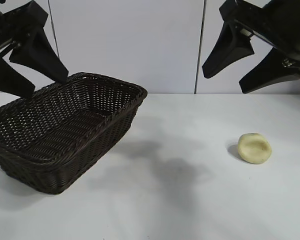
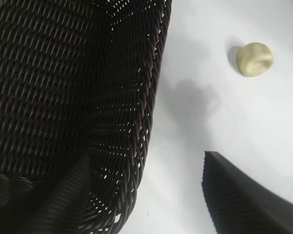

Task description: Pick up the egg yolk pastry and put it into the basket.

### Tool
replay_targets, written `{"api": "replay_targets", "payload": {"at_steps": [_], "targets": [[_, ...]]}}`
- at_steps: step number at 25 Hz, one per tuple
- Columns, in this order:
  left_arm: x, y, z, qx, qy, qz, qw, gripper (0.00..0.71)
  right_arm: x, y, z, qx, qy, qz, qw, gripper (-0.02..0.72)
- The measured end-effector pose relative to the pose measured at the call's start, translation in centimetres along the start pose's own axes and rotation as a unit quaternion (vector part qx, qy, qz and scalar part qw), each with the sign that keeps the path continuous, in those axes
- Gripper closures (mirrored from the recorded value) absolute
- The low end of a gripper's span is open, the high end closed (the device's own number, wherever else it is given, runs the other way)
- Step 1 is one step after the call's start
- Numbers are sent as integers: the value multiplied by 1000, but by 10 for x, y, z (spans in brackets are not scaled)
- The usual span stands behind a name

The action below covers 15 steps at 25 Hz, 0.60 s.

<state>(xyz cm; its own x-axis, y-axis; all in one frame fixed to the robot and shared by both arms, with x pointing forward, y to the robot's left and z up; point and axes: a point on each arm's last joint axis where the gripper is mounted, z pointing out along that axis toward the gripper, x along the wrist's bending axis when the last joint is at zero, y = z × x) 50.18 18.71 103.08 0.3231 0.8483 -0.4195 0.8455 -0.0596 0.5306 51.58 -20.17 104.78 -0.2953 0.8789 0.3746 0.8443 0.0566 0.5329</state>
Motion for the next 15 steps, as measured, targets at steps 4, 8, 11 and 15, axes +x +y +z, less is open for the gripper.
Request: {"api": "replay_targets", "payload": {"at_steps": [4,8,11,15], "targets": [[0,0,0,0,0,0,1000,232,0,0,0,0,0,0,1000,175],[0,0,0,0,0,0,1000,232,0,0,0,0,0,0,1000,175],[0,0,0,1,0,-13,1000,232,0,0,0,0,0,0,1000,175],[-1,-2,0,9,-3,-118,993,232,0,0,0,0,0,0,1000,175]]}}
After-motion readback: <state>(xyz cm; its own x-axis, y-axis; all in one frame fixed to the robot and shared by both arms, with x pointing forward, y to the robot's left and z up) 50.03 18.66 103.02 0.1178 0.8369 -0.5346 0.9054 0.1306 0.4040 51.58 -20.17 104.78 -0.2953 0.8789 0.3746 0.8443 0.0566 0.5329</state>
